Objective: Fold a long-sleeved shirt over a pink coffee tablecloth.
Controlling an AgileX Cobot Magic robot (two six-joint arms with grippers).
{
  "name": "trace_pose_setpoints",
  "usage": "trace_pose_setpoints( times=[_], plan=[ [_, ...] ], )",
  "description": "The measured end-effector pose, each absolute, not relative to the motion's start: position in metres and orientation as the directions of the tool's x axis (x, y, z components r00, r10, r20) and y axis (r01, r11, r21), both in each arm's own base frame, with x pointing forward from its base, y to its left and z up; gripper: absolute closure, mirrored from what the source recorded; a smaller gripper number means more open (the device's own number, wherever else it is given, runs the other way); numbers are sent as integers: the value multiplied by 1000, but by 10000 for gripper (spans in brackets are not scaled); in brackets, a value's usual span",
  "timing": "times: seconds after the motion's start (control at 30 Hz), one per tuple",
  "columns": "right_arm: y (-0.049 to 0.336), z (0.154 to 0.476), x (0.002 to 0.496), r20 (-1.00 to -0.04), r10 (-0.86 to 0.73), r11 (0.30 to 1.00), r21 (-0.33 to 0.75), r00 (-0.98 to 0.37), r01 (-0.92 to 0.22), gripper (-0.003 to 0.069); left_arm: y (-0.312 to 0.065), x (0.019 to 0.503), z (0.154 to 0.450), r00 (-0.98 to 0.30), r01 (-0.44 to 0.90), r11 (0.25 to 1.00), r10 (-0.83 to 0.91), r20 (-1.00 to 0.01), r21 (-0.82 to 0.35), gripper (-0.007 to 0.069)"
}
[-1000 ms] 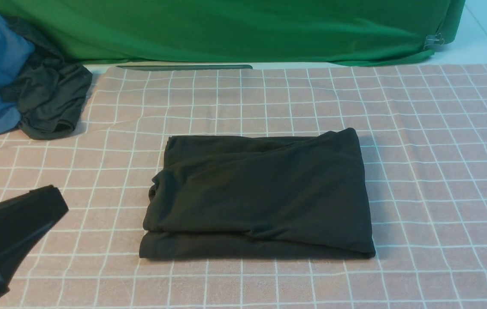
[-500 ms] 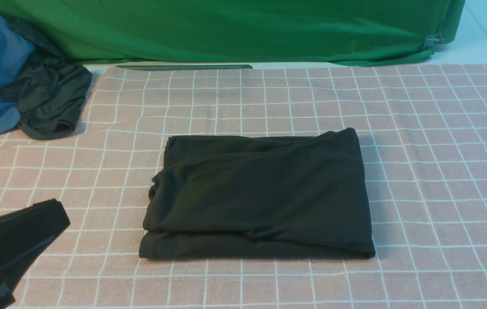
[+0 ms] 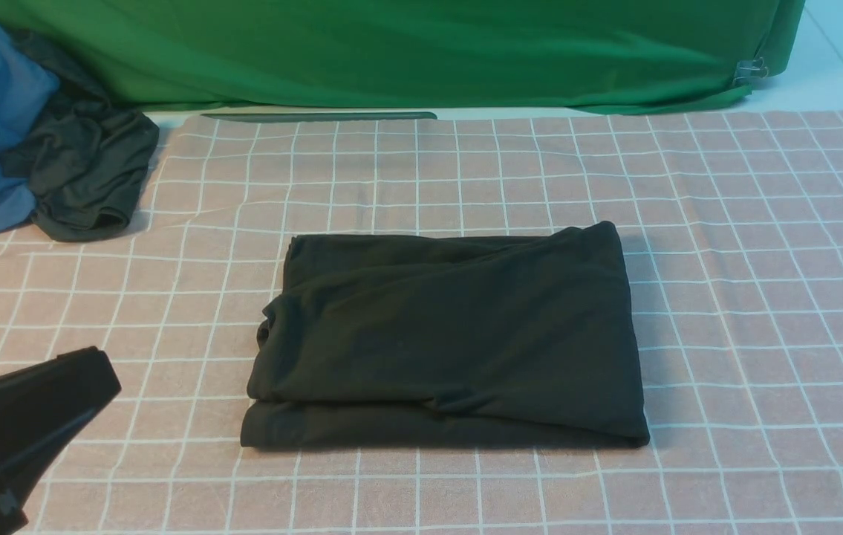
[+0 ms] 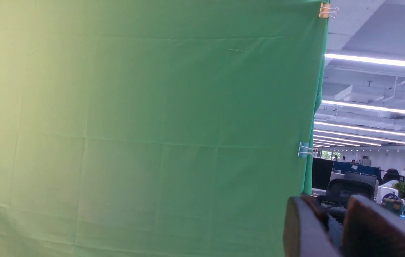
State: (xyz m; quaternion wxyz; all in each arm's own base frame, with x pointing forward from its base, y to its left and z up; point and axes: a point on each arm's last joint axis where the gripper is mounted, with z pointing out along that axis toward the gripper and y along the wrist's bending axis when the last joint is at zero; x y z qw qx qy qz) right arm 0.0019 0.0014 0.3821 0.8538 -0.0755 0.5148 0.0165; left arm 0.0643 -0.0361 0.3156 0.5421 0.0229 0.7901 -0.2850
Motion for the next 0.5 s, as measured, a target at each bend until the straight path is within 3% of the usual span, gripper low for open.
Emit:
trace_pose_setpoints(
  times=[0.2, 0.33, 0.5],
  plan=[
    [1, 382, 2, -882, -50, 988, -112, 469, -106, 442, -35, 64, 317, -365, 365, 850, -243, -898, -379, 611],
    [1, 382, 2, -882, -50, 988, -112, 469, -106, 438, -29, 63, 313, -195, 379, 877, -235, -952, -295, 611],
    [1, 382, 2, -882, -50, 988, -112, 469, -106, 426, -15, 61, 272, -78, 219, 941, -247, -966, -259, 611]
  ],
)
